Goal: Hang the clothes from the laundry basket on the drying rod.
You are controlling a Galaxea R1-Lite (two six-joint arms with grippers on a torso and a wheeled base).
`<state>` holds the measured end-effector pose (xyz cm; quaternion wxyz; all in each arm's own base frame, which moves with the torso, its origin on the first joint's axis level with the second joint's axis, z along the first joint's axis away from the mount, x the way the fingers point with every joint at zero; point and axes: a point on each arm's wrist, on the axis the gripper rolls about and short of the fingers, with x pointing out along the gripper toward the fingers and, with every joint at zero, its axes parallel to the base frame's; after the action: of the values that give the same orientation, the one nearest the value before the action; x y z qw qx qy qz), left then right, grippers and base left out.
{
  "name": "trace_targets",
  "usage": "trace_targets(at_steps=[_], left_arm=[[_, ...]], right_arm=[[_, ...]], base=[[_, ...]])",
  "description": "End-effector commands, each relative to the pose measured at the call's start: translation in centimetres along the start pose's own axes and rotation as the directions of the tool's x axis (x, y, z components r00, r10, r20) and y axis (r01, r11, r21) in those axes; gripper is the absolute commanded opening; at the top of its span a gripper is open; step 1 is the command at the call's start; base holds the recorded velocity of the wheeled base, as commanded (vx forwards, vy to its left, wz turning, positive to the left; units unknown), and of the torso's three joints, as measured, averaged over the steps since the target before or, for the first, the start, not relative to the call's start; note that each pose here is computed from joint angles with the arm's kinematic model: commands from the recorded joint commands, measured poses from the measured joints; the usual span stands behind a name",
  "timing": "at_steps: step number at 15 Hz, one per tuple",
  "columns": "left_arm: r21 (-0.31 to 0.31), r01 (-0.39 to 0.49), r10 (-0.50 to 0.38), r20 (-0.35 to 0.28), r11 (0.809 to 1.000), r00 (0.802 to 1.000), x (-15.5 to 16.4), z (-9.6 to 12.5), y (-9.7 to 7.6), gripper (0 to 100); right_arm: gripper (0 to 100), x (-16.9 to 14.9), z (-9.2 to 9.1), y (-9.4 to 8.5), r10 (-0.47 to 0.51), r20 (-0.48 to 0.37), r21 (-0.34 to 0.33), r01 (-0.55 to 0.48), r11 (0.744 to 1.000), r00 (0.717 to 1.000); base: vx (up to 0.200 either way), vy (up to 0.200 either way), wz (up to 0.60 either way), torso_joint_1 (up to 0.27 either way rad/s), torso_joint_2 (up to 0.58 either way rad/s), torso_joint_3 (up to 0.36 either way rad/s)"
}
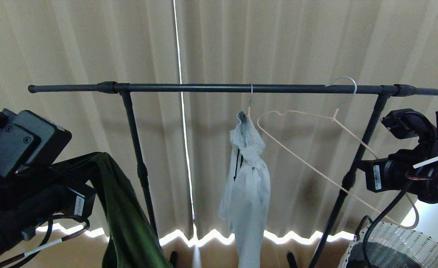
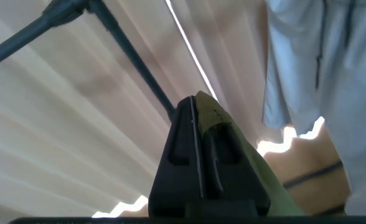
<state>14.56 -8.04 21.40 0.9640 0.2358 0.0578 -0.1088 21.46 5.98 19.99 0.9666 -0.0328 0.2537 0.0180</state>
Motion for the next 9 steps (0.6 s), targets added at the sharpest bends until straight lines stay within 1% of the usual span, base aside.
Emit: trace_targets(at_steps=[1,9], left_arm=[[0.000,0.000,0.000,-0.002,1.000,1.000,0.06,-0.02,-0.02,0],[0.007,0.002,-0.002,-0.007,1.000,1.000,0.09,-0.15,-0.09,0]], right_arm=[[0,-0.38,0.02,-0.08,0.001,0.012,0.003,-0.001,1.000,1.000],[0,-0.80,-0.30,-0.14,0.006,0.013,0.003,-0.006,1.000,1.000]], base=[[-0.200,0.000,0.00,0.002,0.00,-0.002],[-0.200,0.000,0.00,0.005,0.00,0.002]])
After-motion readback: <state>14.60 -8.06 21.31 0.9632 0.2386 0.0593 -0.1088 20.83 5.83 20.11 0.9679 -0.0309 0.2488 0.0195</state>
